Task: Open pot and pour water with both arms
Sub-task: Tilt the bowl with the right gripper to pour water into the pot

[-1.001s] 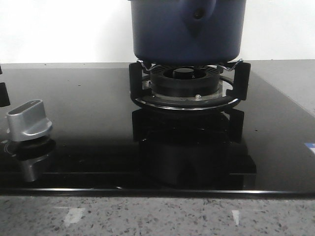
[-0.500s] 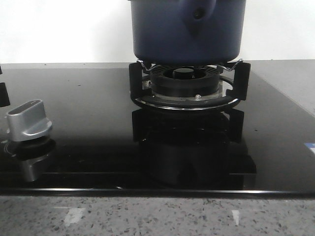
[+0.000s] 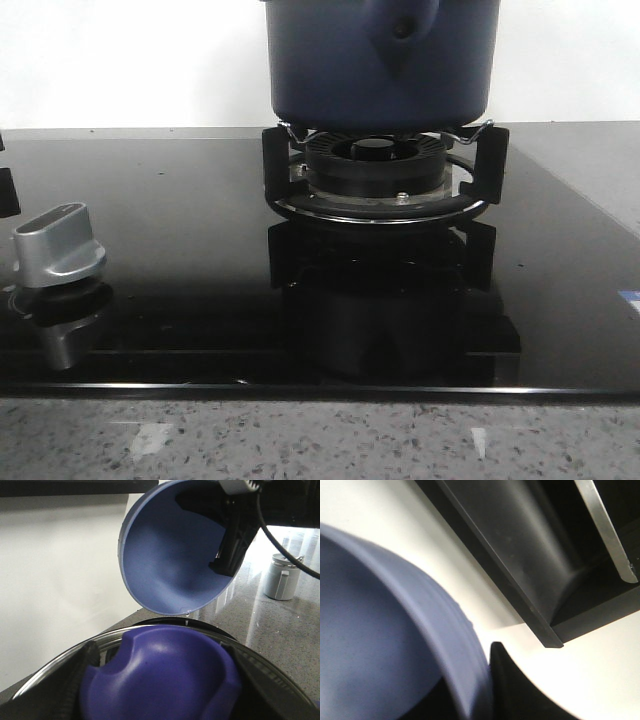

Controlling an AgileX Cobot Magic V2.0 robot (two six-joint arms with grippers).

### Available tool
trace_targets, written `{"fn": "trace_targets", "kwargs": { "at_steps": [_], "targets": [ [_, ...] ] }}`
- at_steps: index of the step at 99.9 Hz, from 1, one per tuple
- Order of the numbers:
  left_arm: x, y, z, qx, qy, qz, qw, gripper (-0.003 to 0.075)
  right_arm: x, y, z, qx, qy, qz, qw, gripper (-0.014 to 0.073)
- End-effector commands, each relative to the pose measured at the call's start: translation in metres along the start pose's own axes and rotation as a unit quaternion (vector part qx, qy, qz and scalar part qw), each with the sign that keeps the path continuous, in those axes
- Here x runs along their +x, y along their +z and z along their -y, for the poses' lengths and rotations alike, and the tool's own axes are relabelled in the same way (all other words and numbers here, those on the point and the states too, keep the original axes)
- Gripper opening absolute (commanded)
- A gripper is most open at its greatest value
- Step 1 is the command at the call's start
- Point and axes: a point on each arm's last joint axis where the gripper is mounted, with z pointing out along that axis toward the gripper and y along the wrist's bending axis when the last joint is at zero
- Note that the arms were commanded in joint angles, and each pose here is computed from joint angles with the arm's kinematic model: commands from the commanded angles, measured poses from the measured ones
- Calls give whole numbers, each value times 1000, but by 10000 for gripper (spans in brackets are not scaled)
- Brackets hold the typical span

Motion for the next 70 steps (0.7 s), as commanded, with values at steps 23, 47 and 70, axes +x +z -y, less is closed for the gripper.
{"fn": "trace_targets", "kwargs": {
  "at_steps": [23, 47, 70],
  "targets": [
    [-26, -8, 8, 5, -2, 59, 998, 304, -3, -12, 31, 51, 12, 22, 998, -46],
    [-26, -8, 8, 5, -2, 59, 998, 304, 4, -9, 20, 42, 11, 3, 999, -46],
    [-26, -8, 8, 5, -2, 60, 998, 304, 10, -7, 9, 33, 15, -5, 999, -46]
  ]
}}
